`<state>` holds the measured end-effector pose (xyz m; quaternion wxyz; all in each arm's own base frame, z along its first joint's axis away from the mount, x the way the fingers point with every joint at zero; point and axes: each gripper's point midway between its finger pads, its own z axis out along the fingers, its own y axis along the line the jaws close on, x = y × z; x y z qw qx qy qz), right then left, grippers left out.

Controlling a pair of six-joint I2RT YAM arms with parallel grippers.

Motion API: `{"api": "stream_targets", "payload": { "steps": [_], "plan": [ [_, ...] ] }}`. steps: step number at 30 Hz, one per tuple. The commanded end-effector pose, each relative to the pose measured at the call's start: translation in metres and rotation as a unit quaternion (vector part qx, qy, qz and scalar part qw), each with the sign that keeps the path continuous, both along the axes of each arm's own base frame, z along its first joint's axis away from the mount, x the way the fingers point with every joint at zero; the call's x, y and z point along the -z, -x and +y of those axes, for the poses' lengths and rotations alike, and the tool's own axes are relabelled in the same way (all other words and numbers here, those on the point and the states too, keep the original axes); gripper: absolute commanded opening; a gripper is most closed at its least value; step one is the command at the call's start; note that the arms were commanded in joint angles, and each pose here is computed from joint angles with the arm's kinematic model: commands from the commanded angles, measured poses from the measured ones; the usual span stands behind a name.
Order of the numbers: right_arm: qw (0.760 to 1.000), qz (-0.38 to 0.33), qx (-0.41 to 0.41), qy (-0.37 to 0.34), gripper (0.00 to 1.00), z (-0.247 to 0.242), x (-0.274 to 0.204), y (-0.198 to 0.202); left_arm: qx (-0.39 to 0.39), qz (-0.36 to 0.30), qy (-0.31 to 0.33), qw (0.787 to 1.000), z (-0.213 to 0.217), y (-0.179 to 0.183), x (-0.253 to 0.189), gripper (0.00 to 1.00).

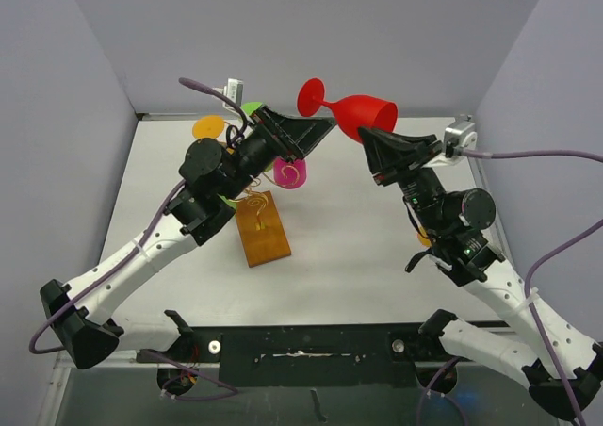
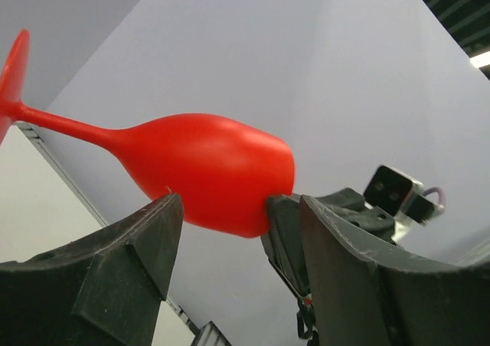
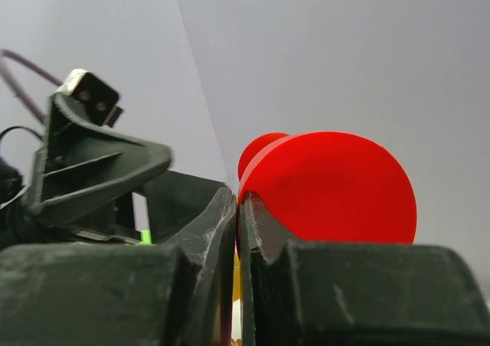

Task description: Place the wine glass upside down on the wine glass rack

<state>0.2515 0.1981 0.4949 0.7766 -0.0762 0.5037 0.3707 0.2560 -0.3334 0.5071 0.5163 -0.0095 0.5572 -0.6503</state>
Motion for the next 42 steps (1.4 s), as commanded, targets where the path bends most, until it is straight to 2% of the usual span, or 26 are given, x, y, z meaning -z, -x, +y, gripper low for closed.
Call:
{"api": "stream_targets", "payload": {
  "steps": [1,7,14,18,21,31,42],
  "plan": [
    [0.993,-0.114,0.028,-0.027,0.0,-0.001,-0.056,0.03,-0.007,0.013,0.079,0.997,0.014,0.003,-0.038,0.61],
    [0.989,-0.141,0.023,-0.022,0.0,0.017,-0.063,0.044,-0.055,0.062,0.111,0.99,0.03,-0.013,-0.027,0.61],
    [0.989,-0.148,0.002,-0.031,0.0,0.027,-0.062,0.049,-0.1,0.068,0.152,0.981,0.05,-0.022,-0.035,0.59],
    [0.988,-0.144,-0.019,-0.045,0.0,0.031,-0.062,0.053,-0.116,0.065,0.174,0.976,0.058,-0.024,-0.043,0.35],
    [0.989,-0.135,-0.028,-0.054,0.0,0.03,-0.057,0.055,-0.126,0.066,0.181,0.973,0.063,-0.026,-0.046,0.29],
    [0.988,-0.128,-0.053,-0.07,0.0,0.032,-0.05,0.06,-0.13,0.075,0.177,0.973,0.058,-0.033,-0.041,0.31],
    [0.986,-0.132,-0.067,-0.07,0.0,0.038,-0.05,0.063,-0.124,0.09,0.175,0.973,0.052,-0.036,-0.033,0.38]
  ]
}}
